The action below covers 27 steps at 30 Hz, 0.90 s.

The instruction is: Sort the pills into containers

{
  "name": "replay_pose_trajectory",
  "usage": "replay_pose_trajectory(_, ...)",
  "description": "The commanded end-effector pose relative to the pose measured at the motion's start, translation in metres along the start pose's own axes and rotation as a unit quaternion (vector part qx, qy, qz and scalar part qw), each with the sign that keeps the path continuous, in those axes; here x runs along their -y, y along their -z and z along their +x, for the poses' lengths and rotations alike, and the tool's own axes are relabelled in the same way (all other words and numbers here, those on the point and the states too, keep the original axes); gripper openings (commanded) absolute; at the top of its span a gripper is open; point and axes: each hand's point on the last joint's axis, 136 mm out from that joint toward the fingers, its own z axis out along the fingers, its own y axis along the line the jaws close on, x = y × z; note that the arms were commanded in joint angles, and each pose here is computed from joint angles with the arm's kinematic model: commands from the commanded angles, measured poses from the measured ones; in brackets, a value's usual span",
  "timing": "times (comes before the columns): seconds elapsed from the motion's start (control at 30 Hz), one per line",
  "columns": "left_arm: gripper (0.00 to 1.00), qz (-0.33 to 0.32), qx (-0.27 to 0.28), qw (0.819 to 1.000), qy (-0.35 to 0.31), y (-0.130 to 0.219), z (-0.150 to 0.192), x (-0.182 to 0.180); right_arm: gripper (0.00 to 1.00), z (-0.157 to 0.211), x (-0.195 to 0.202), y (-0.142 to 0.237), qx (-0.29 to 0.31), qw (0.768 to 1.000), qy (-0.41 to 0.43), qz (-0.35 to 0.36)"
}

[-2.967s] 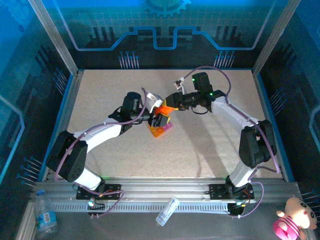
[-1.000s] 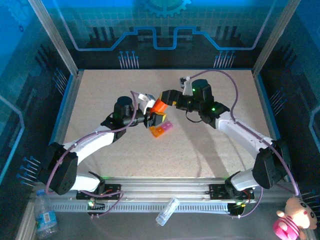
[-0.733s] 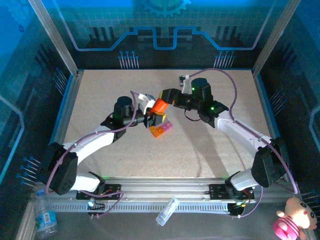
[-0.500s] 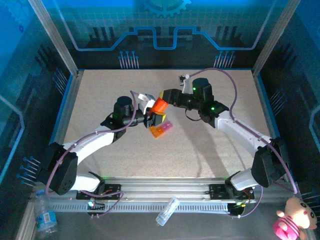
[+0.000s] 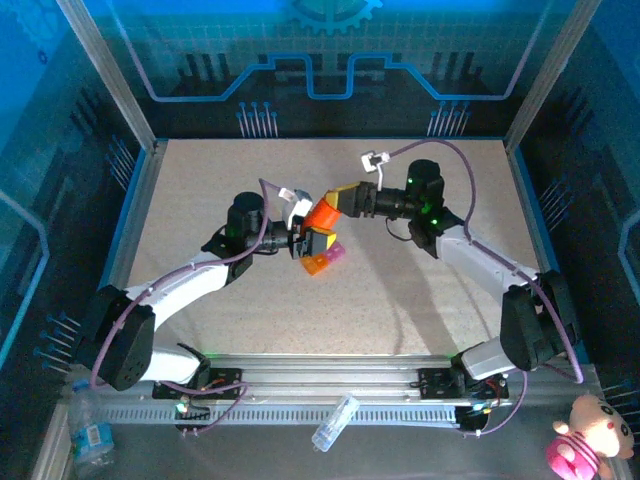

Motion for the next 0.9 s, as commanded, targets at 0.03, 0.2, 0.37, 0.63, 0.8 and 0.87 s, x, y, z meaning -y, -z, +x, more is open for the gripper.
replay_pose_trajectory(0.03,0.0,-0.061,0.028,0.996,-0.06,0.007,-0.027,-0.013,0.78,-0.031,0.011,0.032,0.108,0.987,-0.062,0.099)
replay_pose_trajectory(0.2,0.0,-0.113,0.025,0.989,-0.094,0.009,-0.027,-0.029,0.83,-0.024,0.031,0.065,0.173,0.948,-0.126,0.236)
replay_pose_trajectory(0.37,0.0,-0.115,0.024,0.988,-0.101,0.007,-0.029,-0.03,0.87,-0.025,0.027,0.065,0.173,0.94,-0.13,0.265)
replay_pose_trajectory(0.63,0.0,-0.108,0.01,0.988,-0.105,-0.001,-0.025,-0.027,0.89,-0.025,0.02,0.022,0.133,0.953,-0.124,0.242)
replay_pose_trajectory(0.8,0.0,-0.104,0.008,0.989,-0.107,-0.003,-0.024,-0.024,0.84,-0.023,0.018,0.0,0.115,0.96,-0.122,0.223)
replay_pose_trajectory(0.87,0.0,-0.102,0.006,0.989,-0.107,-0.004,-0.023,-0.023,0.82,-0.022,0.016,-0.006,0.109,0.963,-0.121,0.216)
